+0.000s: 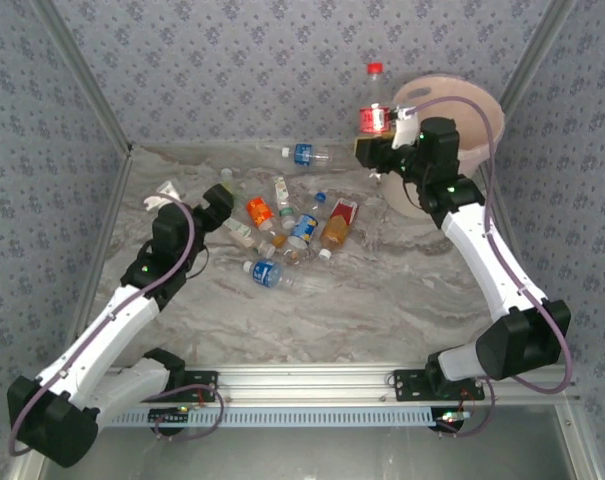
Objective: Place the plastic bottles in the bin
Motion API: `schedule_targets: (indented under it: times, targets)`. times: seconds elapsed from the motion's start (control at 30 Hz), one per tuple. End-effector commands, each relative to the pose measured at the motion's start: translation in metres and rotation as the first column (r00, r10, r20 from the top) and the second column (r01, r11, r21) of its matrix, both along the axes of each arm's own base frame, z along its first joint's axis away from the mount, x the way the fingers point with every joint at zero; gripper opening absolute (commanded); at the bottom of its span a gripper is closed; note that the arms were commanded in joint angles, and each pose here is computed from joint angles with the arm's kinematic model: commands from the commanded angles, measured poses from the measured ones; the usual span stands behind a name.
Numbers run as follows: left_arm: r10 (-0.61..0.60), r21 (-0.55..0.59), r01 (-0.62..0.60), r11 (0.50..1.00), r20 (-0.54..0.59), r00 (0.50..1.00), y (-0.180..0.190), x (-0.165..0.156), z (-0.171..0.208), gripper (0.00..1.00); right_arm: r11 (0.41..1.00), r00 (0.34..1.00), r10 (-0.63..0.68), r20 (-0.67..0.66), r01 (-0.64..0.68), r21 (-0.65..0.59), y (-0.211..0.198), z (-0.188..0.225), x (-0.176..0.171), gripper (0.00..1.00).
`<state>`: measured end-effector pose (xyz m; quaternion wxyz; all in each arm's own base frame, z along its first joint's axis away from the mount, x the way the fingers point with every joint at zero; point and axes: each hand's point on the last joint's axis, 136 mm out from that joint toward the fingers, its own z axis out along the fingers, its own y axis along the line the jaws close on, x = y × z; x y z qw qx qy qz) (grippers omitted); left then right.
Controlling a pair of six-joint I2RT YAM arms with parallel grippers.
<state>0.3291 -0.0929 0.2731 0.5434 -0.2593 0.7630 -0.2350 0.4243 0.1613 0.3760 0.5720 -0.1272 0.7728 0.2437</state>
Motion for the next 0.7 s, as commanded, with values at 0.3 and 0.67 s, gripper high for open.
schedule_targets:
  times: [0.3, 0.67]
  targets:
    - [0.211, 0.005, -0.214, 0.977, -0.194, 0.958, 0.05, -0.026, -0.054, 0.98, 0.948, 0.948, -0.306, 0.091, 0.312, -0.067, -0.103, 0.055, 0.045, 0.47]
    - [0.209, 0.01, -0.213, 0.977, -0.246, 0.947, 0.052, -0.024, -0.067, 0.98, 0.916, 0.92, -0.392, 0.016, 0.391, -0.089, -0.175, 0.031, 0.092, 0.48]
